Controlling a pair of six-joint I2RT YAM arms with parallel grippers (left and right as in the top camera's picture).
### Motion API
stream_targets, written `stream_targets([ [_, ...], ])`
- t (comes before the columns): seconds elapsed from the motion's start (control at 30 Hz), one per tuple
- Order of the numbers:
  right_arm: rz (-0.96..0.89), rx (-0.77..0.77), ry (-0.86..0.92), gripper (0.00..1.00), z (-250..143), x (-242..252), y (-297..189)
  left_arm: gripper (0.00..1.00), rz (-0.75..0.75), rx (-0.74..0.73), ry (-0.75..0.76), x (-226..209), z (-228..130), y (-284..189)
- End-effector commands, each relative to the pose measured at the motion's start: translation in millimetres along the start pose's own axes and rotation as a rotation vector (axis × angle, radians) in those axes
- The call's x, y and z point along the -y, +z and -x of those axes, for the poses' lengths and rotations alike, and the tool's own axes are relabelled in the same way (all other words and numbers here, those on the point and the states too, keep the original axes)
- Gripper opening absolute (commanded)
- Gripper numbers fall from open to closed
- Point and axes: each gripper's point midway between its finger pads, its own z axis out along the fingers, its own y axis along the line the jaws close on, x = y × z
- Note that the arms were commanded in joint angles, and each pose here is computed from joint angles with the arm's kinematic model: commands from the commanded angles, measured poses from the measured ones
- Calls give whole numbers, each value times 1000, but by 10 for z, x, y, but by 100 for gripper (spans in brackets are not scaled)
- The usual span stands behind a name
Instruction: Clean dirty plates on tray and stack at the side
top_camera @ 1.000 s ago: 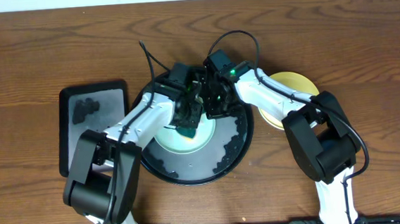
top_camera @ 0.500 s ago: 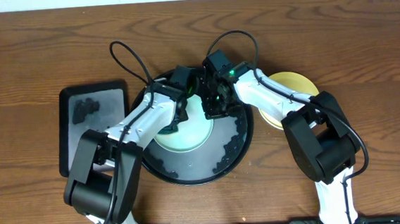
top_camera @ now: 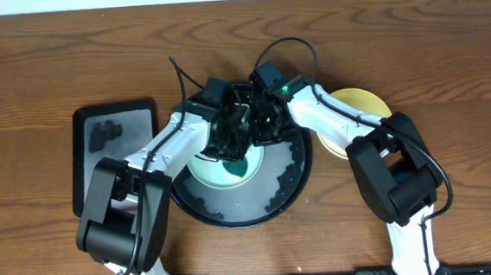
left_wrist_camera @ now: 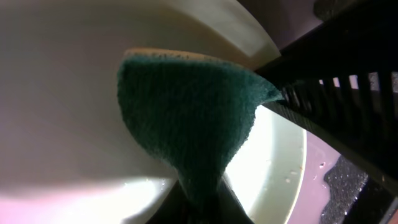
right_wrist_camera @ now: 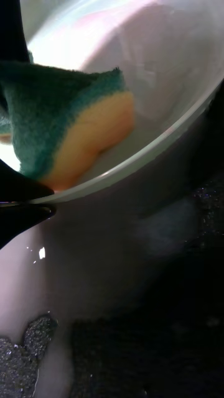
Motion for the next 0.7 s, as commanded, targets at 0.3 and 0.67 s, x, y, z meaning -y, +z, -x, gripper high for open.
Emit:
stream_targets([
  [0.3,-9,-26,6,1,-82,19,61,8,488,256,-367,-1127,416,-334],
  [0.67,-9,-26,6,1,-82,19,61,7,557,137,-456,-1153,138,-873],
])
